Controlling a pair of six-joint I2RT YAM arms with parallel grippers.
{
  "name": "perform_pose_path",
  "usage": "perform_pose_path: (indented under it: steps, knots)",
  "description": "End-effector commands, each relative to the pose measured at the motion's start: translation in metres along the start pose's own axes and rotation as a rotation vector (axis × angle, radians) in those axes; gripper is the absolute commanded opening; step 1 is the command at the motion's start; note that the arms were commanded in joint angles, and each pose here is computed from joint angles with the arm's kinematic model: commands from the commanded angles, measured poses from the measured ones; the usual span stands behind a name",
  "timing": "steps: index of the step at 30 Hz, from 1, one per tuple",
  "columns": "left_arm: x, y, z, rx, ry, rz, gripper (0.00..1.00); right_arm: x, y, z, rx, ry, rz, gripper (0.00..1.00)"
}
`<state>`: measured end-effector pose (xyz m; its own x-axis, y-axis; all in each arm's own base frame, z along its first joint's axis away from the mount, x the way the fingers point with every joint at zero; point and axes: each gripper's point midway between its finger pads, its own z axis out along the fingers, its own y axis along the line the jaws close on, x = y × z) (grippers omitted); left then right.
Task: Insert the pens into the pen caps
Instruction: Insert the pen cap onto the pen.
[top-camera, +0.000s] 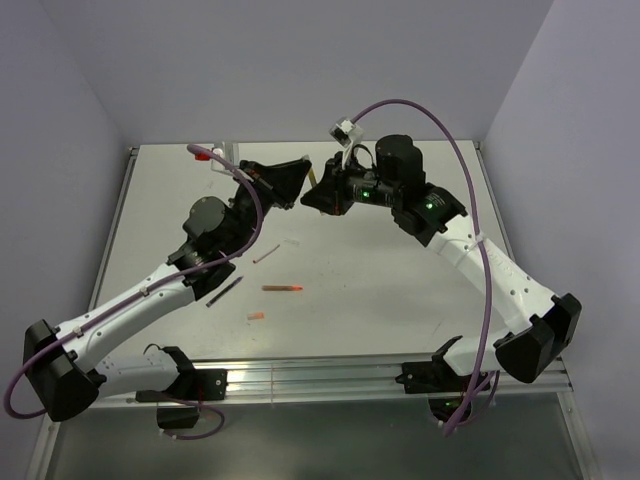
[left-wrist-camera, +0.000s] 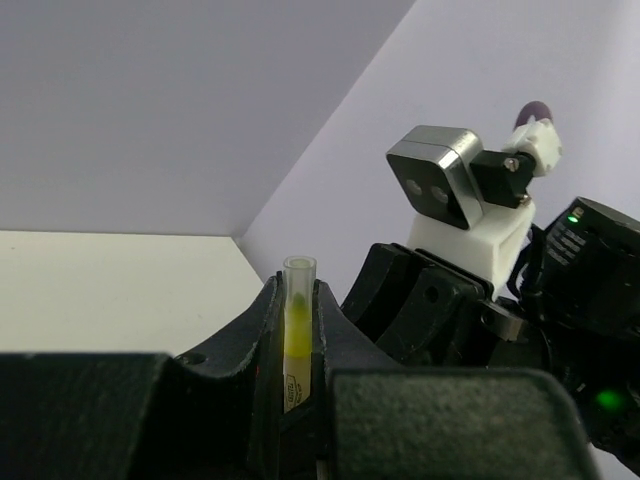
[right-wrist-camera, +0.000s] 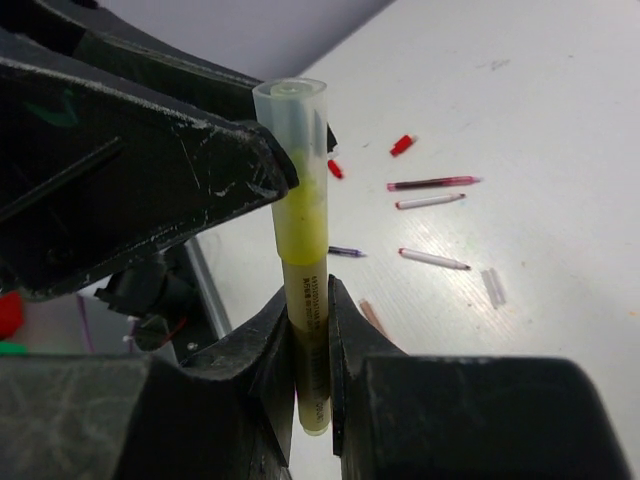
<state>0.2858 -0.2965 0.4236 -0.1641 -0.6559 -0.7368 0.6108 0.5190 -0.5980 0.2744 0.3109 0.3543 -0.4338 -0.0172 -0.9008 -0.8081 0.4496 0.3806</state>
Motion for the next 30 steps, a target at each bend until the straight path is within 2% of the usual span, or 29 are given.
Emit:
perform_pose_path:
  steps: [1, 7, 11, 12, 13, 15, 16, 20, 22, 24, 28, 30]
  knots:
    - [0.125, -0.02, -0.046, 0.097, 0.491, -0.02, 0.0, -0.12, -0.019, -0.015, 0.208, -0.393, -0.159, 0.0]
    - [0.119, -0.02, -0.046, 0.073, 0.483, 0.001, 0.0, -0.118, -0.021, -0.01, 0.236, -0.36, -0.172, 0.0]
    - [0.072, -0.019, -0.035, 0.008, 0.347, 0.049, 0.03, -0.101, -0.015, -0.01, 0.194, -0.317, -0.157, 0.0]
    - [0.06, -0.019, -0.033, 0.003, 0.317, 0.053, 0.07, -0.099, -0.013, -0.01, 0.179, -0.312, -0.156, 0.0]
    - [0.049, -0.019, -0.032, 0.003, 0.292, 0.062, 0.21, -0.096, -0.011, -0.012, 0.175, -0.308, -0.151, 0.0]
    - [0.014, -0.023, -0.032, 0.007, 0.209, 0.067, 0.26, -0.087, -0.009, -0.016, 0.166, -0.289, -0.144, 0.0]
    - [0.003, -0.022, -0.033, 0.0, 0.181, 0.082, 0.4, -0.084, -0.008, -0.018, 0.163, -0.281, -0.143, 0.0]
    - [-0.051, -0.026, -0.04, -0.019, 0.063, 0.107, 0.58, -0.059, 0.0, -0.023, 0.113, -0.237, -0.12, 0.0]
    - [-0.059, -0.03, -0.043, 0.004, 0.053, 0.111, 0.68, -0.052, 0.012, -0.03, 0.06, -0.231, -0.119, 0.0]
    - [-0.073, -0.035, -0.045, 0.034, 0.038, 0.115, 0.74, -0.041, 0.017, -0.029, 0.018, -0.217, -0.113, 0.0]
    - [-0.076, -0.048, -0.045, 0.142, 0.077, 0.119, 0.75, -0.026, 0.045, -0.035, -0.141, -0.204, -0.103, 0.0]
    - [-0.066, -0.057, -0.044, 0.216, 0.138, 0.123, 0.75, -0.018, 0.057, -0.035, -0.226, -0.198, -0.111, 0.0]
